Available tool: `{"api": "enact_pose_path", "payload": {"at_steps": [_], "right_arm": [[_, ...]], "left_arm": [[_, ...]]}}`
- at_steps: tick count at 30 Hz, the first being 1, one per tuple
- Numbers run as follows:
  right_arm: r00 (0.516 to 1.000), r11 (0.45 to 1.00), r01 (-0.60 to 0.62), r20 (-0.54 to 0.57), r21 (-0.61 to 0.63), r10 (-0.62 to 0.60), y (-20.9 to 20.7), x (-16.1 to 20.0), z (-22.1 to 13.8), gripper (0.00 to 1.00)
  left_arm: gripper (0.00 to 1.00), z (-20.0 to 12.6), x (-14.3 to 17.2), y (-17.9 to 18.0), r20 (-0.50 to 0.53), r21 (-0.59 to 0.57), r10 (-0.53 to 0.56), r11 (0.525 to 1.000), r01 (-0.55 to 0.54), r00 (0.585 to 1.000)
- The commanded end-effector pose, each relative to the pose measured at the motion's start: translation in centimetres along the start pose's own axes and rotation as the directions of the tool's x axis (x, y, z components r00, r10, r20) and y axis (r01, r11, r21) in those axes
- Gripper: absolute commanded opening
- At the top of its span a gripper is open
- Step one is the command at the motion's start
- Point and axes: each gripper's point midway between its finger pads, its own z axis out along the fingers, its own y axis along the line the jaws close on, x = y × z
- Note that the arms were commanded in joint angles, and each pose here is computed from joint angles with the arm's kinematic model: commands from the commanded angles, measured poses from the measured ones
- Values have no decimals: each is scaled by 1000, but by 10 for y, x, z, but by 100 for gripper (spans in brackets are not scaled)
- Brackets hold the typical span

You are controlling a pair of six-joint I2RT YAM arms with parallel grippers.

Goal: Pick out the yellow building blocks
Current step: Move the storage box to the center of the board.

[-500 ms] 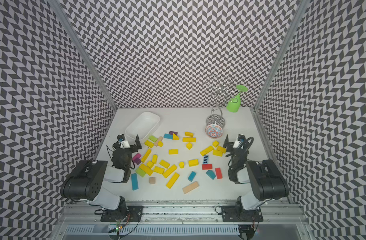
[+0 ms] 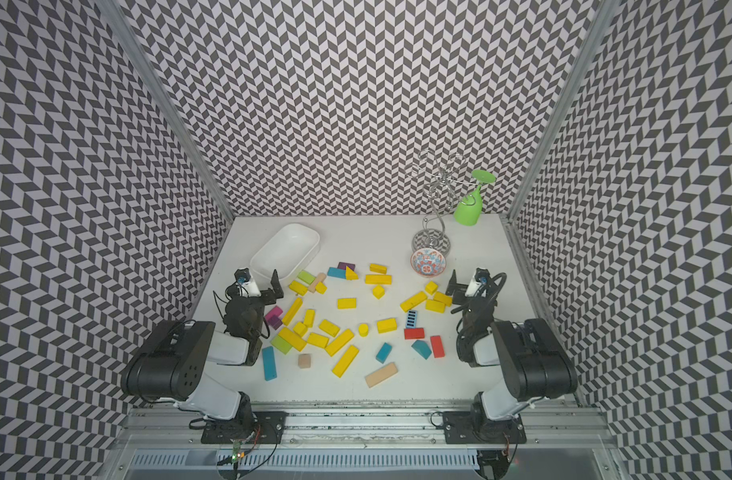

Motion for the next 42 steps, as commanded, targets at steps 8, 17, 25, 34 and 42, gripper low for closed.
{"api": "enact_pose_path", "payload": {"at_steps": [8, 17, 25, 34, 42], "right_arm": [[993, 998, -42, 111, 57, 35, -12, -48, -15, 100], [925, 918, -372, -31, 136, 379, -26, -47, -27, 100], [818, 885, -464, -406, -47, 407, 40, -17, -28, 97], [813, 903, -318, -574, -289, 103, 132, -23, -36, 92], [830, 860, -168, -540, -482, -140, 195, -30, -44, 90]], "left_arm": [[100, -21, -27, 17, 67, -69, -51, 996, 56, 996], [100, -20, -43, 22, -96, -120, -97, 989, 85, 991], [100, -11, -35, 16, -324, -181, -257, 961, 207, 910], [100, 13, -7, 32, -474, -325, -460, 884, 336, 751], [94, 39, 8, 36, -525, -338, -522, 853, 398, 673]]}}
